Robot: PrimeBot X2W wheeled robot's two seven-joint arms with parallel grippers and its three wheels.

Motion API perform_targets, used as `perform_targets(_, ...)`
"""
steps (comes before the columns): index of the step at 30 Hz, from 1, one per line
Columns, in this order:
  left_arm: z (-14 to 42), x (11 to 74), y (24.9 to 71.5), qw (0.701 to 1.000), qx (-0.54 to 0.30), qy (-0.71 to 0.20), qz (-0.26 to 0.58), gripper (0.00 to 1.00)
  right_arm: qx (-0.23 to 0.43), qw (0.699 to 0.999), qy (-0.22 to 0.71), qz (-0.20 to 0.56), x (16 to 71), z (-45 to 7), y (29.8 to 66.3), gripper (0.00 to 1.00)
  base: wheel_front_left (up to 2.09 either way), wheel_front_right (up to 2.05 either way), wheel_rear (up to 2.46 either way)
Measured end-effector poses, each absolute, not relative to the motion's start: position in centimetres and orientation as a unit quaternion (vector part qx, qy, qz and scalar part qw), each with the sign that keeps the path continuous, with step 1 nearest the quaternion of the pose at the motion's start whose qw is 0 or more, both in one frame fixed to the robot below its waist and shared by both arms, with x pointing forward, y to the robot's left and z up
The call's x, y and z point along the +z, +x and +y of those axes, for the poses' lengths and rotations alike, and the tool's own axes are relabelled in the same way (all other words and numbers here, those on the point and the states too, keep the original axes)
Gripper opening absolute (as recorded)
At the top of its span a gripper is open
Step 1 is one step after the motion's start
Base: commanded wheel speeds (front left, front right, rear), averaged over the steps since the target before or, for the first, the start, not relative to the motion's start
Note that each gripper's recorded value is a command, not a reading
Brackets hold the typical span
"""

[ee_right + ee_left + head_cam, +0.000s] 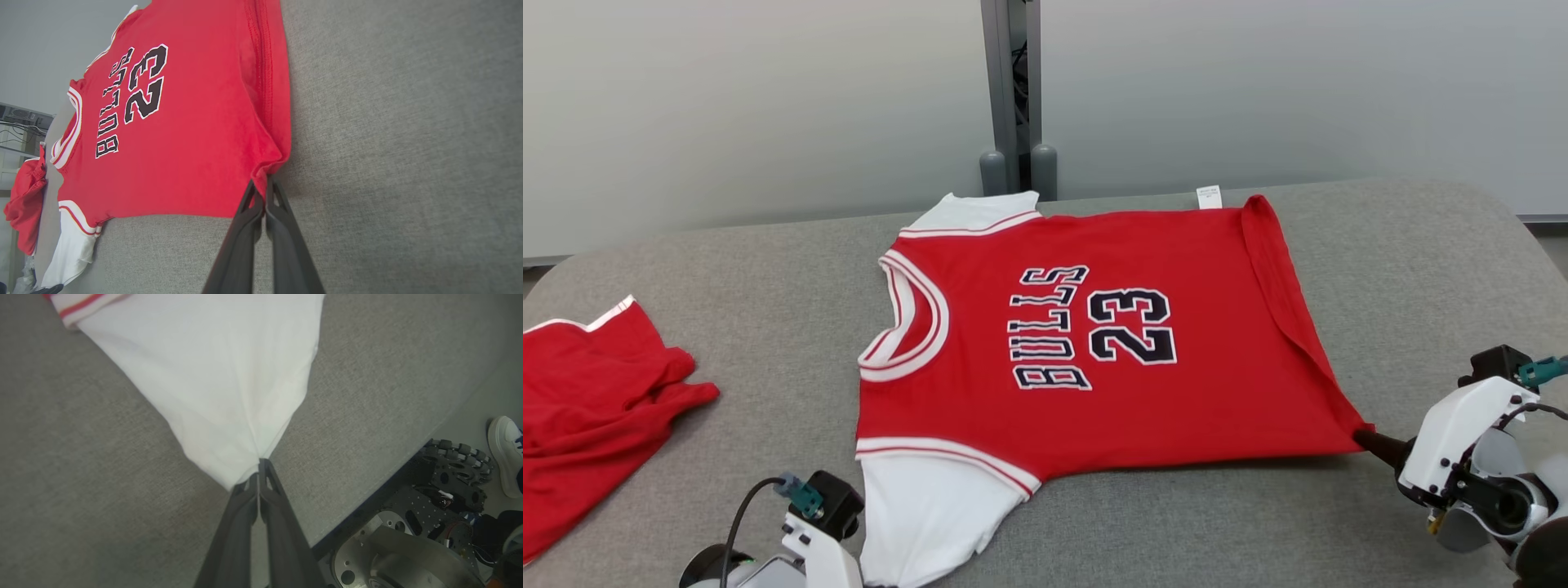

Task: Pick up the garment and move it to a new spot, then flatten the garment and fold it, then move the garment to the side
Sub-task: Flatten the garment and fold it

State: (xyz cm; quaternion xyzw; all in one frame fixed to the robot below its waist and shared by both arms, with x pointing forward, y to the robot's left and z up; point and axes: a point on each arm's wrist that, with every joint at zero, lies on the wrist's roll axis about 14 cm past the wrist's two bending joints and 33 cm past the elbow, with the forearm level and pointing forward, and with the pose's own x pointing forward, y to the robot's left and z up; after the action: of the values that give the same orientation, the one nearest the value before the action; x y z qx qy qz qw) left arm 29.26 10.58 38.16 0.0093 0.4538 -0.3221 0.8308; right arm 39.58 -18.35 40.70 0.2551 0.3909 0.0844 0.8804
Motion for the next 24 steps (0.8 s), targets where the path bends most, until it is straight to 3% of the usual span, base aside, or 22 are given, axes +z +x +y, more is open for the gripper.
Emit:
perform_targets(19, 10.2, 40.7, 19.0, 0.733, -0.371, -0.019, 0.57, 0.0, 0.102, 0.813, 0.309, 0.484, 38.5, -19.7, 32.4, 0.0, 0.0, 0.0, 0.0)
perform_targets(24, 10.2, 41.1, 18.7, 0.733, -0.369, -0.029, 0.571, 0.0, 0.102, 0.804, 0.329, 0.484, 38.2, -19.6, 31.6, 0.0, 0.0, 0.0, 0.0)
